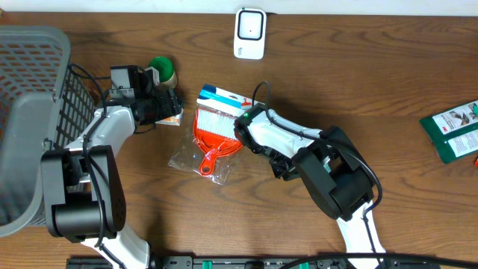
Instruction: Scan the item barcode
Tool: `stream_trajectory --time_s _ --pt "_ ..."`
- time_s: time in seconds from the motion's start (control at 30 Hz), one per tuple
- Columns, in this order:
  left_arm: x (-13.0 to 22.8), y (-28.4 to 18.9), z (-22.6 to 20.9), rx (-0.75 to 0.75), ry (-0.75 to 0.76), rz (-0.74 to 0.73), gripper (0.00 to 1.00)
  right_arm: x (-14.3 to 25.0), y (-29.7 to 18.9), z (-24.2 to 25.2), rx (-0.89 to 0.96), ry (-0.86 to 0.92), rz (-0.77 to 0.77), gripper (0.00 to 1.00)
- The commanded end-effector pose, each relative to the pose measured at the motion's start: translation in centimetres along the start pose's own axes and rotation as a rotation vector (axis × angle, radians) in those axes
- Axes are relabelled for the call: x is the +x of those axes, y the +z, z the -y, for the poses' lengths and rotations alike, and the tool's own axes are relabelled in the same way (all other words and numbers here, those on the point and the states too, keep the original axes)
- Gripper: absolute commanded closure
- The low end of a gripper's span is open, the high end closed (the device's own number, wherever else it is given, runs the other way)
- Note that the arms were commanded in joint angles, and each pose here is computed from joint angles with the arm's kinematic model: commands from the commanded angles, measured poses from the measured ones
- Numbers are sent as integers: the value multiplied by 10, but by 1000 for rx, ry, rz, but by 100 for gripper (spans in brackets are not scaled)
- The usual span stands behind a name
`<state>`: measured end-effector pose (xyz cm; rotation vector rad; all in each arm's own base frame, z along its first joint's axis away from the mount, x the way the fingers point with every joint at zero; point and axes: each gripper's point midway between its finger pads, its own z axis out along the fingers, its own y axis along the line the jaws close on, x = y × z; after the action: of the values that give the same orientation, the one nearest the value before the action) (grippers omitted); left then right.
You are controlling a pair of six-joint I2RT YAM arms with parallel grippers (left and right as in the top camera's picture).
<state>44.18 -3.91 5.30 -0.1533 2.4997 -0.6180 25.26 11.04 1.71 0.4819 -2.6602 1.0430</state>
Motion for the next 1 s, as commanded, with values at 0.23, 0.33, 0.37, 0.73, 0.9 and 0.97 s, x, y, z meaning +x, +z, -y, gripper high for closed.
stream_trajectory --time_s 0.23,0.33,0.37,0.73,0.9,0.97 --pt "9 1 -10 -38 -8 -16 29 9 19 -5 21 -26 -33 52" --pt "9 1 -10 -38 -8 -16 29 6 19 -3 33 -28 -20 57" --pt "9 1 -10 -38 -8 -16 29 6 19 -3 33 -26 -16 62" --pt "13 0 -17 -76 -16 -27 29 2 19 -6 19 -15 -3 99" --pt "13 0 -19 -86 -17 -28 29 6 16 -16 -40 -14 -28 99" --pt "13 0 -19 -86 -17 -28 29 5 10 -17 -67 -7 -21 99"
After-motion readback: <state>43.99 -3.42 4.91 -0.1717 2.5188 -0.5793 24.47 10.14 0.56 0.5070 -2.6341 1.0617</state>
